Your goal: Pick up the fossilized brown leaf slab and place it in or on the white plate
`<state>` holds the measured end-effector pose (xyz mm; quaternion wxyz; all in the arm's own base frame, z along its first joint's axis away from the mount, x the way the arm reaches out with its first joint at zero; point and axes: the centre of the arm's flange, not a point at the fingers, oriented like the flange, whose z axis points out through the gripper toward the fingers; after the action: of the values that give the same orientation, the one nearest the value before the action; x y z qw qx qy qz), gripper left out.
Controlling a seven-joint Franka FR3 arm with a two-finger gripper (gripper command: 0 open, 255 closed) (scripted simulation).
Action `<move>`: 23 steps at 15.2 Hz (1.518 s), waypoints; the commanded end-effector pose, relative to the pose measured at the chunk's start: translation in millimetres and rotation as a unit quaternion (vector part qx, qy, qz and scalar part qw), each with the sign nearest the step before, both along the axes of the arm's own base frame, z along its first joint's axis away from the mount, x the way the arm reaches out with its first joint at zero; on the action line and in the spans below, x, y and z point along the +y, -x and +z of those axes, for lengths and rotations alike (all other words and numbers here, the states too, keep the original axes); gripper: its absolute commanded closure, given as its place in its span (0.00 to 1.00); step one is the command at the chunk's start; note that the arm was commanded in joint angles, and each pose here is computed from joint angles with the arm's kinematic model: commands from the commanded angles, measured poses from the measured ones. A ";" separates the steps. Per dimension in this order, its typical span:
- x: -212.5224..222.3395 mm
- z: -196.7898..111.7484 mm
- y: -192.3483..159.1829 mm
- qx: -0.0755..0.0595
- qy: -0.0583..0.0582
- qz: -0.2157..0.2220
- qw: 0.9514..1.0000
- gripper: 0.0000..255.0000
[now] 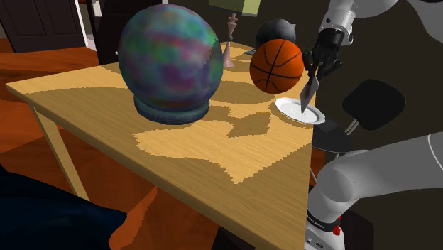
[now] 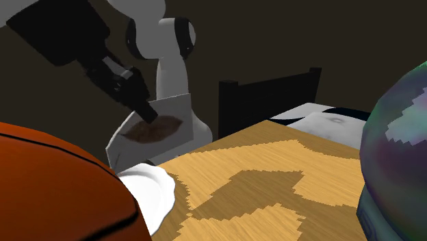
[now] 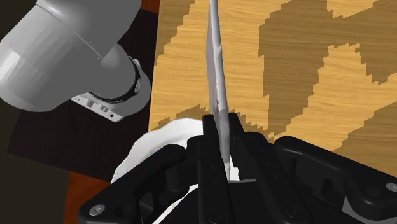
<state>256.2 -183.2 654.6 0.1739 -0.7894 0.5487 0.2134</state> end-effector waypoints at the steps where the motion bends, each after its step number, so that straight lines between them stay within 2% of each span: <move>1: -27.2 1.0 -3.8 0.000 0.001 0.000 1.000 1.00; 5: -81.4 3.2 -11.1 0.000 0.001 0.000 1.000 1.00; 21: -81.4 -80.9 -11.1 0.000 0.001 0.000 1.000 1.00; 23: -81.4 -80.9 -11.1 0.000 0.001 0.000 1.000 1.00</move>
<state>261.9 -265.3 585.8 0.1773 -0.7922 0.5474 0.2034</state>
